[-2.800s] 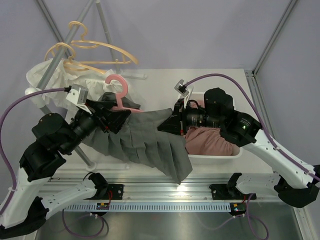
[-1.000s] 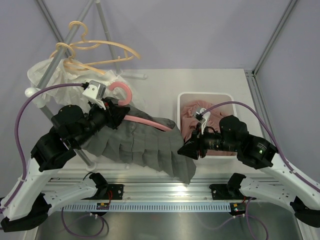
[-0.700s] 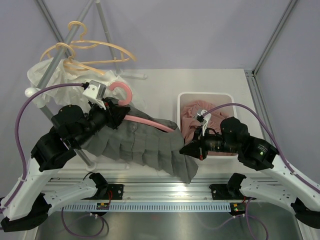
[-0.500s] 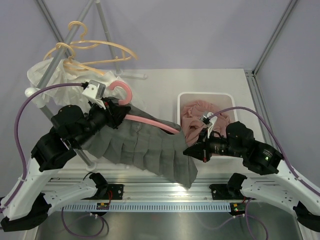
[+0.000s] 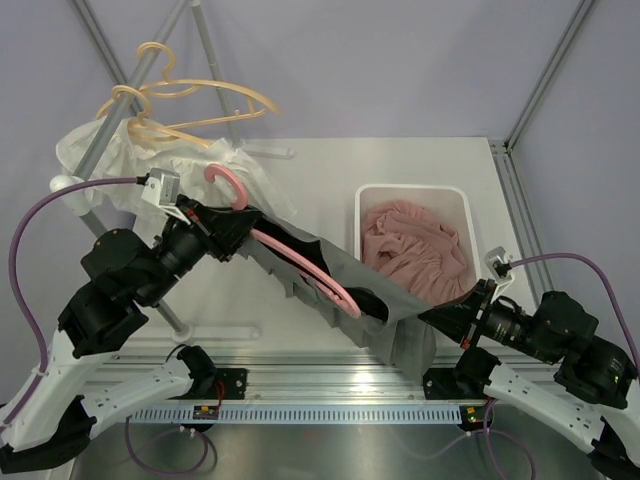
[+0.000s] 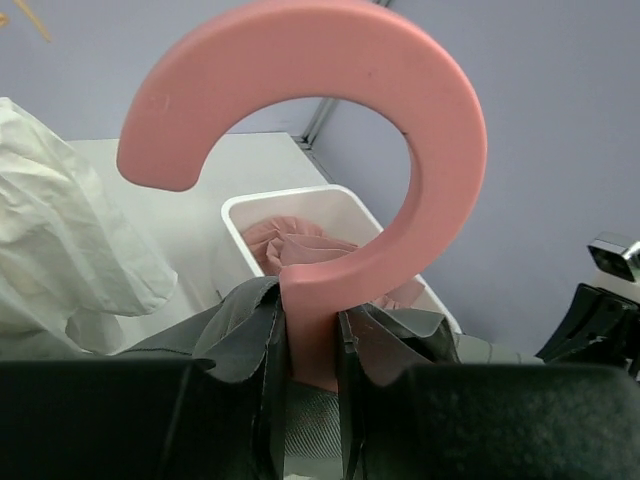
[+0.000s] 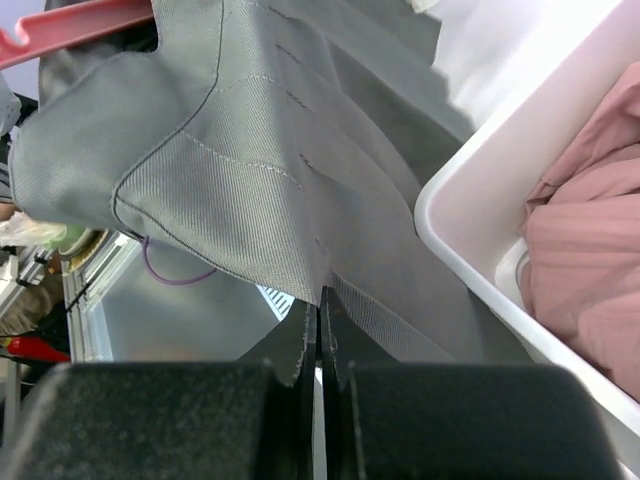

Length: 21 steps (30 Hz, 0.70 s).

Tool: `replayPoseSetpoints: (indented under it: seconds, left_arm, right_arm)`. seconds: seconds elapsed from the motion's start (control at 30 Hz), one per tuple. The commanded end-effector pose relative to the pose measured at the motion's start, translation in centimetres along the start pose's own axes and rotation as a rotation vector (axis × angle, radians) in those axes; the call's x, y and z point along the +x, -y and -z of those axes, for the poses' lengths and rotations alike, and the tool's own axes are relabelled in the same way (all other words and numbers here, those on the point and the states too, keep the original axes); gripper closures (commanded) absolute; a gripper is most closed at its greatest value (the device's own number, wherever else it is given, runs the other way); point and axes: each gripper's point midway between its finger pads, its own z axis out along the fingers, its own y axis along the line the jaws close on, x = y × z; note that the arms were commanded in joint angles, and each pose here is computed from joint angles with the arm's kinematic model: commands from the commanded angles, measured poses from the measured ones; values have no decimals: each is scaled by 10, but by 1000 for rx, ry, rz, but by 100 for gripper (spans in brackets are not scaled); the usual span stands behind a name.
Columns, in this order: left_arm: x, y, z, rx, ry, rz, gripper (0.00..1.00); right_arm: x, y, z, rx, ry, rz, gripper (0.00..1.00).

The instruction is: Remove the skirt from the hanger

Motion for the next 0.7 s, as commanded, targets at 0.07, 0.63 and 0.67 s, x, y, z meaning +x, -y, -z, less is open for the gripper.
replayPoseSetpoints:
  seconds: [0.07, 0.63, 0.67]
  left_arm:
    - [-36, 36, 1, 164, 114, 44, 100]
    - [-71, 112, 55, 557, 125, 228, 100]
    - [-74, 114, 61, 569, 132, 228, 100]
  right_arm:
    - [2, -3, -28, -17, -21, -46, 100]
    - [-83, -28, -206, -20, -52, 147, 100]
    - [-97, -29, -206, -5, -32, 170, 100]
